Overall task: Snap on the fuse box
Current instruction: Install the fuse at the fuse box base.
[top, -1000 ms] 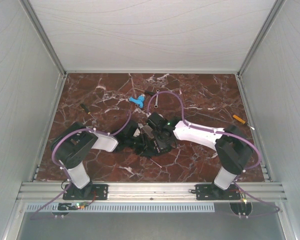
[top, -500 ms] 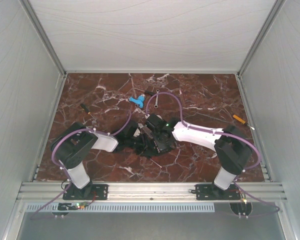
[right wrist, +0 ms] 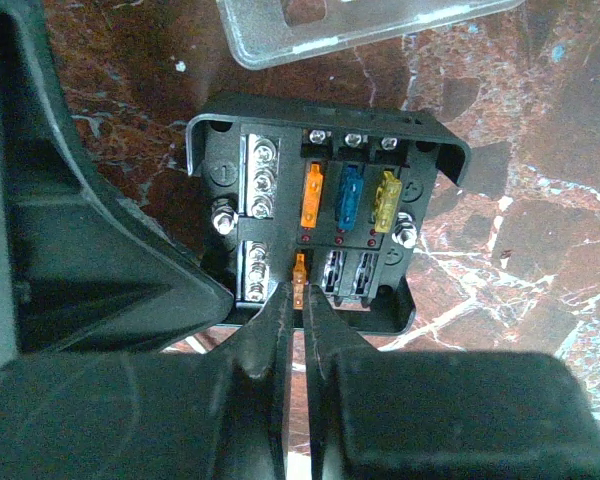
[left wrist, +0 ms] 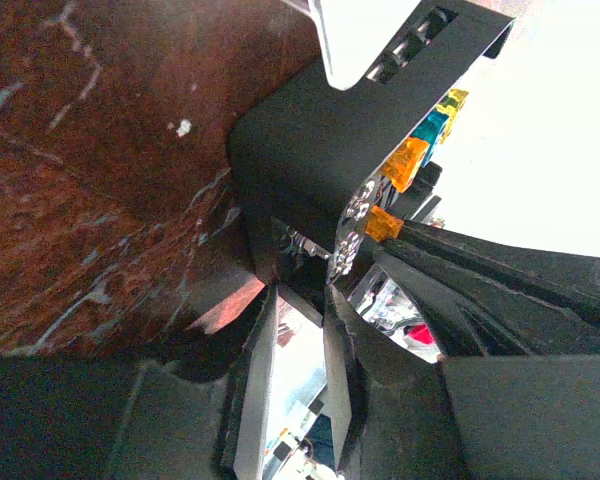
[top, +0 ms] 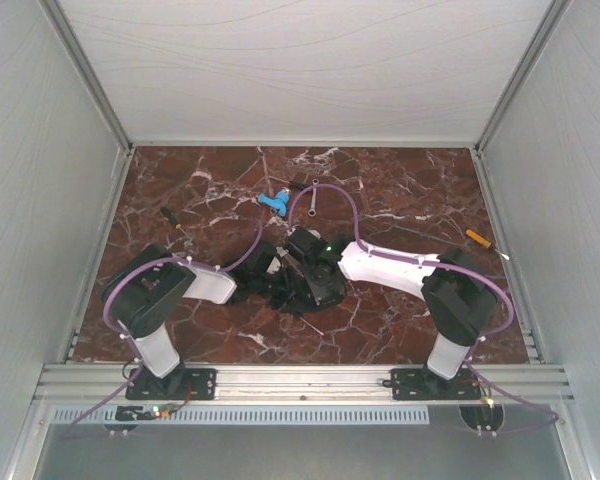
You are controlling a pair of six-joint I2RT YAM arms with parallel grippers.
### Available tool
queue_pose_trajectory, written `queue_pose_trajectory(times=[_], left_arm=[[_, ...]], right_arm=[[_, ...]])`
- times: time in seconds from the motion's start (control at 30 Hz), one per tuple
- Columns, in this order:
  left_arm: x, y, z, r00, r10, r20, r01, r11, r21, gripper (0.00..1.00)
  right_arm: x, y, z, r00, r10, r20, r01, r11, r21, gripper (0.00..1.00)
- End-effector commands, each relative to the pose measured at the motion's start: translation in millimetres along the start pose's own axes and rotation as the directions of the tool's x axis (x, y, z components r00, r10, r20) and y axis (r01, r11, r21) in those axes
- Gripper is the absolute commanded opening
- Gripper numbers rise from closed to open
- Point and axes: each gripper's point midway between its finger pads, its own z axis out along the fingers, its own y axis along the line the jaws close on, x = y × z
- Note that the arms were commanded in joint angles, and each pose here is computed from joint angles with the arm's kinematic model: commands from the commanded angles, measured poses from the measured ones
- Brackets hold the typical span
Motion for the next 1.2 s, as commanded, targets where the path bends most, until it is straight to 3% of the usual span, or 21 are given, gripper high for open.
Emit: queue_pose_trajectory(times=[0.0,0.3,0.8,1.0,1.17], left_arm=[[-4,-11,1,0.999,0.017,0.031,-0.018,0.999,0.027,0.24],[-4,-11,1,0.999,0.013,0.034,-0.014,1.000,0.028,0.23],[-5,-11,3,0.999,0.011,0.035,-0.011,1.000,0.023,0.23],[-5,-12,1,0.999,0.013,0.041,-0.014,1.000,0.024,0.23],[-5,-12,0,0.999,0.012,0.044,-0.013,1.000,0.023,0.23]], right_arm=[[13,-5,16,0.999,0.028,-0.031,-0.026,0.998,0.057,0.00],[18,-14,18,0.993,0.112,-0.022,-0.111,0.993,0.039,0.00],[50,-20,60,0.989,0.043,-0.144,-0.031,0.996,0.086,0.00],[11,2,24,1.000,-0.015,0.004,0.015,1.000,0.000,0.00],[-11,8,-7,0.996,0.001,0.088,0.003,0.999,-0.047,0.17]])
